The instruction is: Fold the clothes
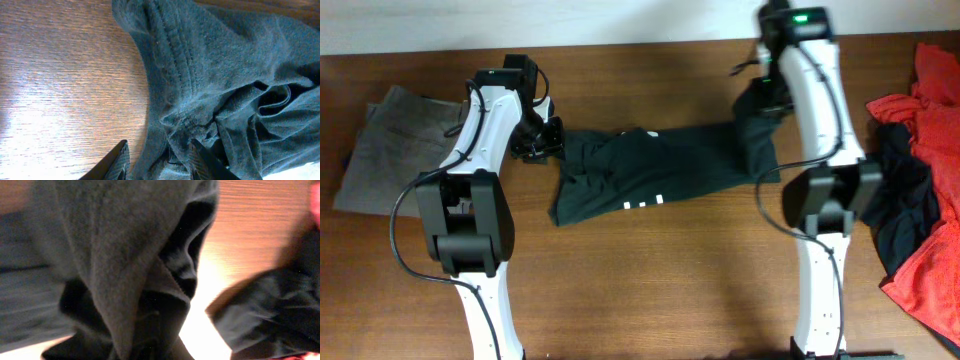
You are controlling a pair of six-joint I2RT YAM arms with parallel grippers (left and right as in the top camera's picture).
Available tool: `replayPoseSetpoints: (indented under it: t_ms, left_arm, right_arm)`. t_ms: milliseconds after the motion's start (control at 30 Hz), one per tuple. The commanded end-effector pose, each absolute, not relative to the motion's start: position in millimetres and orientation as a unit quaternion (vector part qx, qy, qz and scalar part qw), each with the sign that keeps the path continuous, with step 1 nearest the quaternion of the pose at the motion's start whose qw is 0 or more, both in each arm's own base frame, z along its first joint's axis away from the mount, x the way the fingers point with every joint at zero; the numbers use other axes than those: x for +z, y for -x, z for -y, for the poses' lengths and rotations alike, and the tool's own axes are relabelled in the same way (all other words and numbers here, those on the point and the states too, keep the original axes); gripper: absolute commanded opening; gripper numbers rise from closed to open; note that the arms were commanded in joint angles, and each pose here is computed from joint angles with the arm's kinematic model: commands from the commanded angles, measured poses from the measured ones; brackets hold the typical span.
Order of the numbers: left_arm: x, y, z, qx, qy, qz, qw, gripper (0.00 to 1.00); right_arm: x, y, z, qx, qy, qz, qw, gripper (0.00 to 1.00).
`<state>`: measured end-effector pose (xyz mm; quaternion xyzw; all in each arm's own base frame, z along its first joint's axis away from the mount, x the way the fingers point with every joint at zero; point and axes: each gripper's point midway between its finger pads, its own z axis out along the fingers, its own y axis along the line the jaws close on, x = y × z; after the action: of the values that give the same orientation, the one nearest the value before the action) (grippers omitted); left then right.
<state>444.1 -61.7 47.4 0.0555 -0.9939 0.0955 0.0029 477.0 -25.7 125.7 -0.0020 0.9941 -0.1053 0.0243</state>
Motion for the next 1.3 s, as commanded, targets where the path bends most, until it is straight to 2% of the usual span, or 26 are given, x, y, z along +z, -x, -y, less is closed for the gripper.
replayPoseSetpoints:
  t_ms: [0,200,400,733,1067,1267]
  left_arm:
    - [52,-447,63,0.094,-0.045,0.995,-0.005,0.39]
    - [52,-447,63,0.094,-0.045,0.995,-0.005,0.39]
    - [52,-447,63,0.094,-0.045,0.995,-0.005,0.39]
    - [52,-447,63,0.094,-0.045,0.995,-0.005,0.39]
    - [52,-447,63,0.094,-0.045,0.995,-0.005,0.39]
    - [52,-447,63,0.094,-0.045,0.995,-0.005,0.39]
  right_arm:
    - [143,-479,83,-0.126,-0.038,-0.990,0.050,0.06]
    - [147,-479,148,-0.131,-0.107,-0.983,0.074,0.08]
    - [146,-482,139,-0.115,-0.078,-0.987,0.075,0.09]
    - [141,-491,37,-0.053,0.012,-0.996,0.070,0.11]
    - [131,-475,-79,-0.037,0.130,-0.990,0.044,0.15]
    - [121,-466,-119,-0.042,0.175,-0.983,0.035,0.14]
